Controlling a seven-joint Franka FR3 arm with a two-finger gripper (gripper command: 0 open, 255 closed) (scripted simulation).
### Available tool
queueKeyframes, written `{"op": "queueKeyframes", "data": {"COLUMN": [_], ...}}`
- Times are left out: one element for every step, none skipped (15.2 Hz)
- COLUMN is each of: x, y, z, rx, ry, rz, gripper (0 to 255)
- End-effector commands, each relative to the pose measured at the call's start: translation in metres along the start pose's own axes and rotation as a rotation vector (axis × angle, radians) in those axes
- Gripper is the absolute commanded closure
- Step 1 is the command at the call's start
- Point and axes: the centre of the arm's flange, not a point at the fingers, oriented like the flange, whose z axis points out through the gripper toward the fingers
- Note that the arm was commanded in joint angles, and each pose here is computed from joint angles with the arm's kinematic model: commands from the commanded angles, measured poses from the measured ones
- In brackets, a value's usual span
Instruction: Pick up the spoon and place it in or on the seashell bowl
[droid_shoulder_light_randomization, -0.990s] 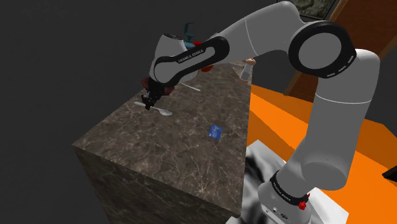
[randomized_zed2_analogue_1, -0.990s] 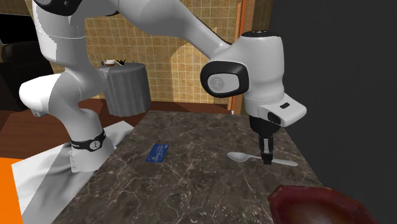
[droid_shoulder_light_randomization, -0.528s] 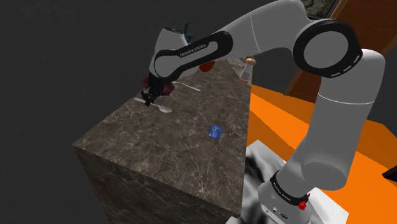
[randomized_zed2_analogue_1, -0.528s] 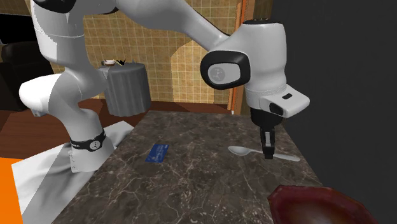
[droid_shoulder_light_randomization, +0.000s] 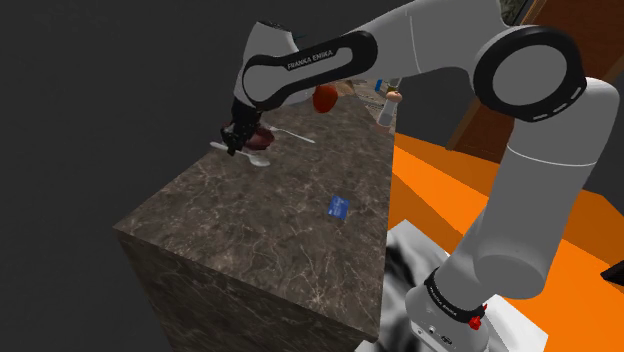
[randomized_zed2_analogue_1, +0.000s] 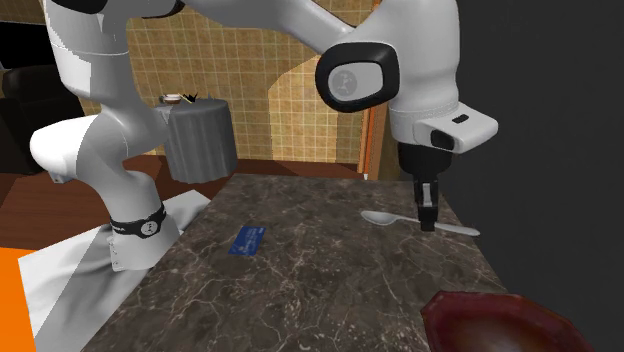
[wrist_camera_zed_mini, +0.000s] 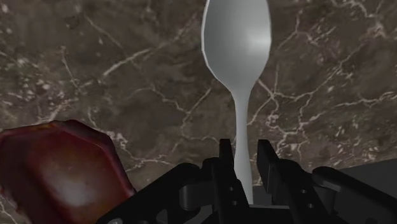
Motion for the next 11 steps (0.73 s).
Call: {"op": "queueKeyframes", "data": {"x": [0.002, 0.003, 0.004, 0.006, 0.007, 0.008, 0.009, 0.010, 0.011, 0.013, 0.013], "y": [-0.001, -0.001, -0.002, -0.003, -0.003, -0.004, -0.004, -0.005, -0.006, -0.006, -0.006], "z": [-0.011, -0.016, -0.021, -0.026, -0.031, -0.036, -0.041, -0.046, -0.052, -0.057, -0.057], "rx": [0.000, 0.000, 0.000, 0.000, 0.000, 0.000, 0.000, 0.000, 0.000, 0.000, 0.000], "ry": [-0.001, -0.001, -0.001, -0.001, -0.001, -0.001, -0.001, -0.001, -0.001, -0.001, -0.001], "rz": [0.000, 0.000, 0.000, 0.000, 0.000, 0.000, 0.000, 0.000, 0.000, 0.000, 0.000], "gripper": [255, 255, 255, 255, 255, 255, 255, 255, 255, 255, 255]}}
